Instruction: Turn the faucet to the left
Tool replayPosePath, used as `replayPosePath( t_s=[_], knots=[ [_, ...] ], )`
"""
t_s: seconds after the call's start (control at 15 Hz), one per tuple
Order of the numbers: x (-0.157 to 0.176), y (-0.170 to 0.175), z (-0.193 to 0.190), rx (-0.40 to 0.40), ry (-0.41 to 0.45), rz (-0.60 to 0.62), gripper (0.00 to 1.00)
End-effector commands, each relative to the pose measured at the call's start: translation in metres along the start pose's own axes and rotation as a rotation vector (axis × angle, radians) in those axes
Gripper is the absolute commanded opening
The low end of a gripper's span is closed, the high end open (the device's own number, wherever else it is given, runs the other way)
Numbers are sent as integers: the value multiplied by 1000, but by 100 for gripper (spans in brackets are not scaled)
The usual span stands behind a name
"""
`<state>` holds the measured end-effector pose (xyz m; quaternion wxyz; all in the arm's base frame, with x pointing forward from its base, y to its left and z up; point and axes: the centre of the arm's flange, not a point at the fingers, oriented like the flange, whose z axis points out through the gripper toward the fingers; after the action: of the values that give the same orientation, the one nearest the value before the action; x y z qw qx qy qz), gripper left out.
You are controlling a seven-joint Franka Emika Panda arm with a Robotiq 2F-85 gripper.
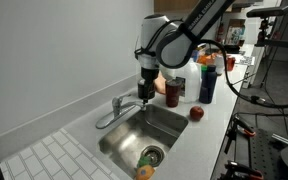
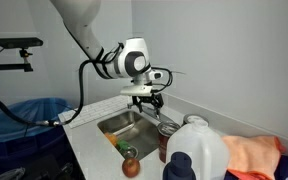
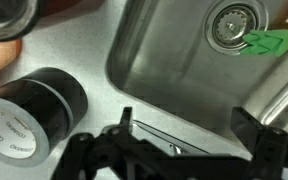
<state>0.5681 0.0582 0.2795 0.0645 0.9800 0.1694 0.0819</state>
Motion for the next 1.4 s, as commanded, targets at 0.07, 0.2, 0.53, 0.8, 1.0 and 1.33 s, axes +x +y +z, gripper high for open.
replayPosePath(
  t_s=[0.07,0.2,0.53,0.8,1.0,1.33],
  knots=[
    [21,-19,-3,36,4,-18,100],
    [25,-28,-9,64,8,-15,100],
    [32,-44,-15,164,8,14,100],
    [40,-73,-7,253,6,8,100],
    [53,-92,1,289,25,-10,100],
    [77,-105,14,334,71,-40,100]
  ],
)
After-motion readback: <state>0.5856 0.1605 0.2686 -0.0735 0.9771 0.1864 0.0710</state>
